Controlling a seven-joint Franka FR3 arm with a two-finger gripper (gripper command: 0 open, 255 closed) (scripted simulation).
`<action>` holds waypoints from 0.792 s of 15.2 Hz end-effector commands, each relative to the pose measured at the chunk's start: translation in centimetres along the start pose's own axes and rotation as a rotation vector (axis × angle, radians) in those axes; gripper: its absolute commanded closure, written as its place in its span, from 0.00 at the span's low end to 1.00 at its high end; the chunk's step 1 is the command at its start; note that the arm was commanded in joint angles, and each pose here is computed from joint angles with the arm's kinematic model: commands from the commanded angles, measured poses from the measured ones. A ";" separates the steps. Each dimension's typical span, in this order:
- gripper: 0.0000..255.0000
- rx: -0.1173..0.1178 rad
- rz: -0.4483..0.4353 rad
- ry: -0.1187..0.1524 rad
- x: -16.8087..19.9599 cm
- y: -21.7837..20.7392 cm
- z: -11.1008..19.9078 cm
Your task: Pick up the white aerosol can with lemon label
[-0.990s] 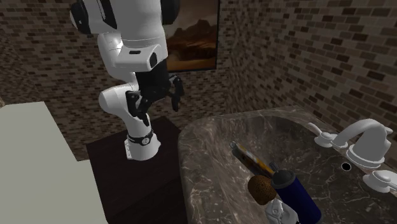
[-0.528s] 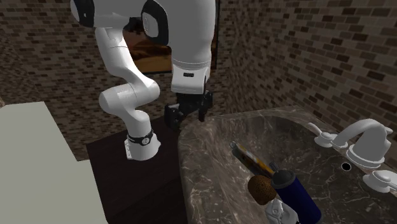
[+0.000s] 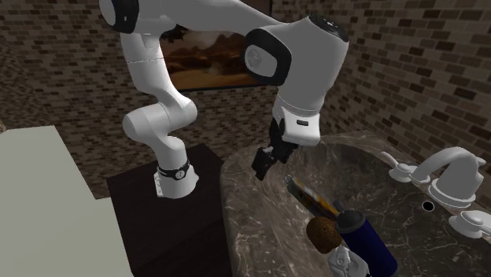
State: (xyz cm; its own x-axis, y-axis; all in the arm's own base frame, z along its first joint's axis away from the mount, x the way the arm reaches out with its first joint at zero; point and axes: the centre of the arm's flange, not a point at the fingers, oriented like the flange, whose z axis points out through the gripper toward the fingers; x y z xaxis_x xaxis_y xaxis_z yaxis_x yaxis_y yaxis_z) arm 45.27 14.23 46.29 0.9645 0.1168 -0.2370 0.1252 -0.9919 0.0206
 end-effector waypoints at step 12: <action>0.00 -0.098 -0.066 -0.205 11.7 -13.2 9.1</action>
State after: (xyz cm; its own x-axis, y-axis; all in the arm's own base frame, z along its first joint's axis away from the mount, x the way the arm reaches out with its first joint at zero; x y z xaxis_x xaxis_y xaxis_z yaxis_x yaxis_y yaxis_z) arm 52.43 26.91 35.85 0.8947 0.1576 -0.4179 0.2113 -0.9737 0.0853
